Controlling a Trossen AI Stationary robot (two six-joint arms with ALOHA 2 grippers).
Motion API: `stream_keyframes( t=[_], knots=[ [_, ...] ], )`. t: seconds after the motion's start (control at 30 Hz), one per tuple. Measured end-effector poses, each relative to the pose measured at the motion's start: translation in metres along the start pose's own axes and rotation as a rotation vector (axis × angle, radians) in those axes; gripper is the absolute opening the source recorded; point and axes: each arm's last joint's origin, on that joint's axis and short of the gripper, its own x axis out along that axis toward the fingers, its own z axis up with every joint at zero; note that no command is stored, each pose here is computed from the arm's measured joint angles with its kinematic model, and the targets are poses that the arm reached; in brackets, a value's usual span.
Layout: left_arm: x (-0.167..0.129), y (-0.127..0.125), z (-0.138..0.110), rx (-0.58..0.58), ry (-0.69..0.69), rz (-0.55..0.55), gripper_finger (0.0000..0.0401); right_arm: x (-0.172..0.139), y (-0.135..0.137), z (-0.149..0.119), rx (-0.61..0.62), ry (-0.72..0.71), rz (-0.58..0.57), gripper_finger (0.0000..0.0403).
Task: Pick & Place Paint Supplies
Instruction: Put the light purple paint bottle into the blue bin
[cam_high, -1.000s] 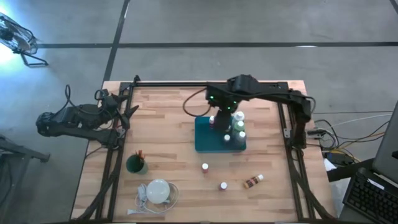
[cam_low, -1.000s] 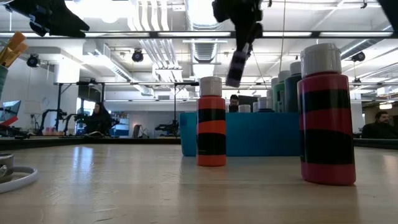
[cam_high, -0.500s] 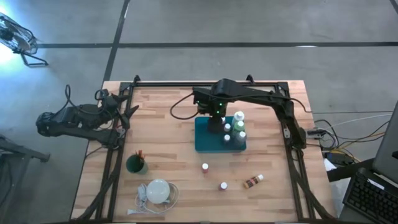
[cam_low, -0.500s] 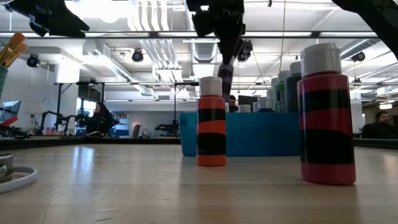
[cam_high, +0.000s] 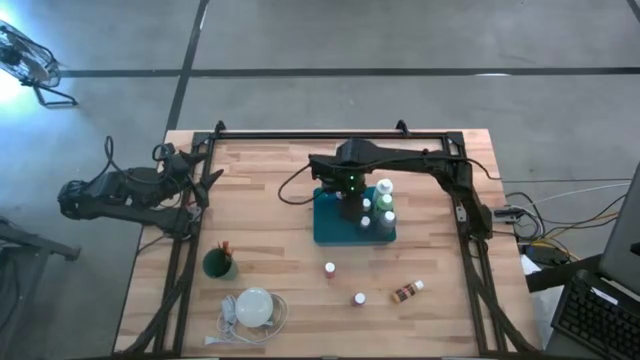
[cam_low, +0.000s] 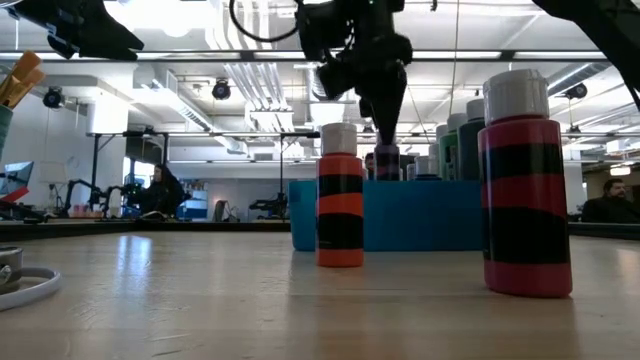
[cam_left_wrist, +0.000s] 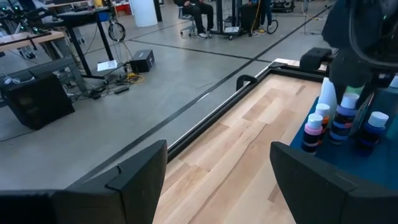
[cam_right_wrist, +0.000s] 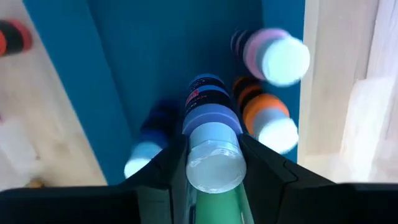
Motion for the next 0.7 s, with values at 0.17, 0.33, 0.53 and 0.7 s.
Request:
stream_keyframes(
  t=[0.17, 0.33, 0.53, 0.7],
  knots=[
    [0.0, 0.0, 0.0, 0.0, 0.0, 0.0, 0.0289, 0.015, -0.002, 0.004, -0.025, -0.019, 0.001, 0.0113],
    [0.0, 0.0, 0.0, 0.0, 0.0, 0.0, 0.0289, 0.03, -0.006, 0.004, -0.025, -0.005, 0.003, 0.0113],
    [0.0, 0.0, 0.0, 0.003, 0.0, 0.0, 0.0289, 0.046, -0.01, 0.004, -0.023, 0.008, 0.003, 0.0113],
    [0.0, 0.0, 0.0, 0.002, 0.0, 0.0, 0.0289, 0.052, -0.01, 0.004, -0.024, -0.009, 0.006, 0.0113]
  ],
)
